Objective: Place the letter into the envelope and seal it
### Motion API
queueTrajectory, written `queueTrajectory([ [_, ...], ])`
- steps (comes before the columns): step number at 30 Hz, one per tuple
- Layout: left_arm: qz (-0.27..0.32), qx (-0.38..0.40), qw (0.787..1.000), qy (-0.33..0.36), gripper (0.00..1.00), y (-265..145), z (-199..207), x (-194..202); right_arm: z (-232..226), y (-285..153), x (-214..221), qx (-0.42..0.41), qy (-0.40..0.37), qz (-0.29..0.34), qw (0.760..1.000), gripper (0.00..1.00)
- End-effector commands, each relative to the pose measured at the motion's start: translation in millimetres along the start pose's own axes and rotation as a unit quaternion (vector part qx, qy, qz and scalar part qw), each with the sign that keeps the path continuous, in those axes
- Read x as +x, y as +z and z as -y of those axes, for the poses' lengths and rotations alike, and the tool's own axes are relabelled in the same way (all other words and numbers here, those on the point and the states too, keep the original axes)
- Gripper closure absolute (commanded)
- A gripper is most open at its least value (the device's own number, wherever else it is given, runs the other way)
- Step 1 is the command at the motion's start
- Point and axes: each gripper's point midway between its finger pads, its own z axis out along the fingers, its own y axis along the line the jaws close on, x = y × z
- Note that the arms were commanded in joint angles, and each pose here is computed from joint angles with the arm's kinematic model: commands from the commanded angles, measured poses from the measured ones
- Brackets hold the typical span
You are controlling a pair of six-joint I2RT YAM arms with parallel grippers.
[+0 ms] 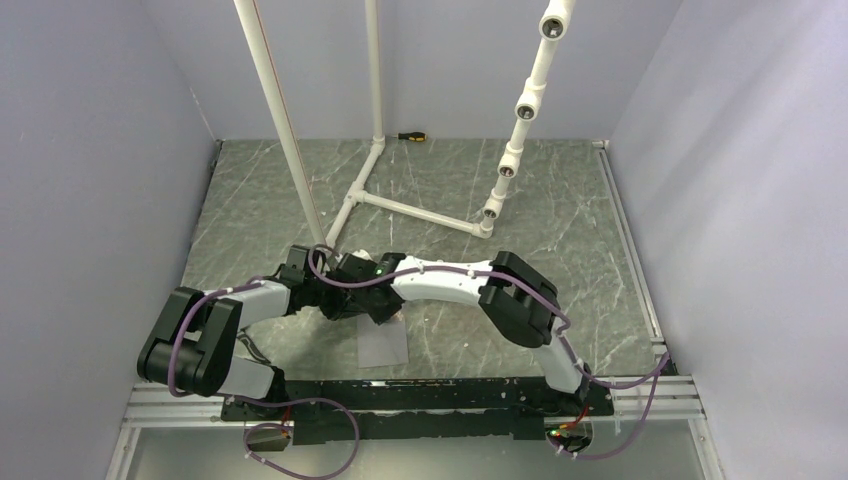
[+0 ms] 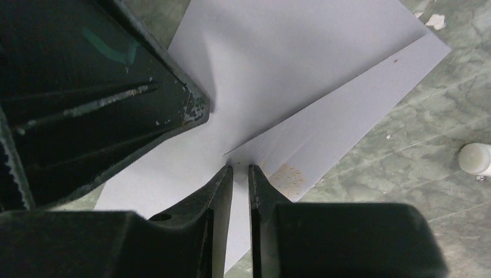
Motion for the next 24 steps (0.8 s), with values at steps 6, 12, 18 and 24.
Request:
queueTrajectory([
  [6,0.002,-0.101,0.995,-0.028,0.97,3,-57,9,34,54,5,0.064,0.033,-0.013,0.997,0.77],
  [12,-0.001,-0.099,0.995,-0.026,0.97,4,-56,8,47,54,4,0.076,0.05,-0.009,0.996,0.8],
  [18,-0.004,-0.098,0.995,-0.026,0.97,5,-57,8,65,54,-8,0.089,0.071,0.001,0.994,0.82],
  [24,-0.007,-0.099,0.995,-0.022,0.97,6,-56,6,81,57,-28,0.098,0.075,0.013,0.992,0.82],
])
